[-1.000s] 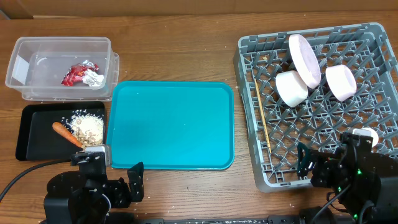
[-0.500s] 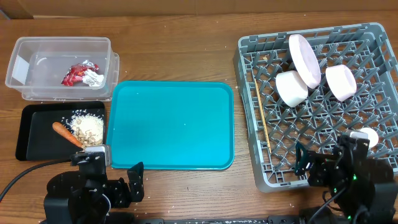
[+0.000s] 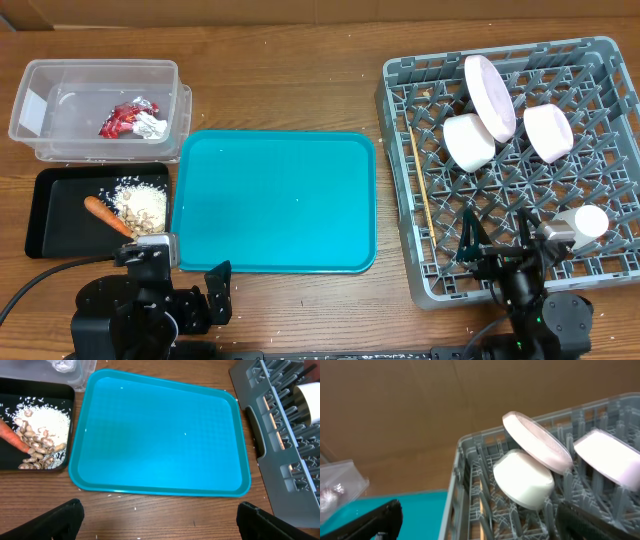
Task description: Sort waste into correct bins and load items into the dishwasher
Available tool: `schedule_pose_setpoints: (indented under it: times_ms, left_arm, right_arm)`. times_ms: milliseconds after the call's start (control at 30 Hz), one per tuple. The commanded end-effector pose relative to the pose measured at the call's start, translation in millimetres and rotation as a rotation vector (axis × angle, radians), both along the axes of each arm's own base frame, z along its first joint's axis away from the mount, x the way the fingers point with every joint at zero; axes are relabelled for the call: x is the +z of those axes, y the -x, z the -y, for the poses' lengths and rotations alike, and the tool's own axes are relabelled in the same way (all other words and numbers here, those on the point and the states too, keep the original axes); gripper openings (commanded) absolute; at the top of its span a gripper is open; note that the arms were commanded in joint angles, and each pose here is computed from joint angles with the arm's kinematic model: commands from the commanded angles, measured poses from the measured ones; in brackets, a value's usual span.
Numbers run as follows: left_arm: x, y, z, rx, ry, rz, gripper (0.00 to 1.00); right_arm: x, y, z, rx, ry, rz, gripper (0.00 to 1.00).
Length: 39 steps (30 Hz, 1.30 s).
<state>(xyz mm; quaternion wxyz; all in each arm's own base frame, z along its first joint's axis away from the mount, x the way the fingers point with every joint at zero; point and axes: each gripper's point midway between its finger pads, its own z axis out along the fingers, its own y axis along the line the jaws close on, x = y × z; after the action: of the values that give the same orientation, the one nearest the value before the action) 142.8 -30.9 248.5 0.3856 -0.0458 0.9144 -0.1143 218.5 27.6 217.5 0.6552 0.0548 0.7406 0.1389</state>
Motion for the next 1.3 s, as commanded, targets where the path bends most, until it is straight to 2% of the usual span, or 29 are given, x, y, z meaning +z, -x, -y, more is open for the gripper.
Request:
schedule_pose_setpoints:
  times_ms: [0,100,233,433,1267]
  left_arm:
    - [1,0,-1,0.013,0.001,0.007,1.0]
    - [1,0,-1,0.013,0.001,0.007,1.0]
    - [1,0,-1,0.013,0.001,0.007,1.0]
    - [1,0,-1,0.013,0.001,0.007,1.0]
    - [1,0,-2,0.013,0.001,0.007,1.0]
  right_arm:
    - [3,-8,0,-0.002,-0.008,0.081,1.0]
    - [8,-15,5,-0.035,-0.015,0.168,1.0]
    - [-9,-25,8,-0.057,-0.019,0.23,1.0]
    - [-48,-27,9,-0.062,0.071,0.088,1.0]
    - [-47,-27,5,-0.039,0.099,0.093,1.0]
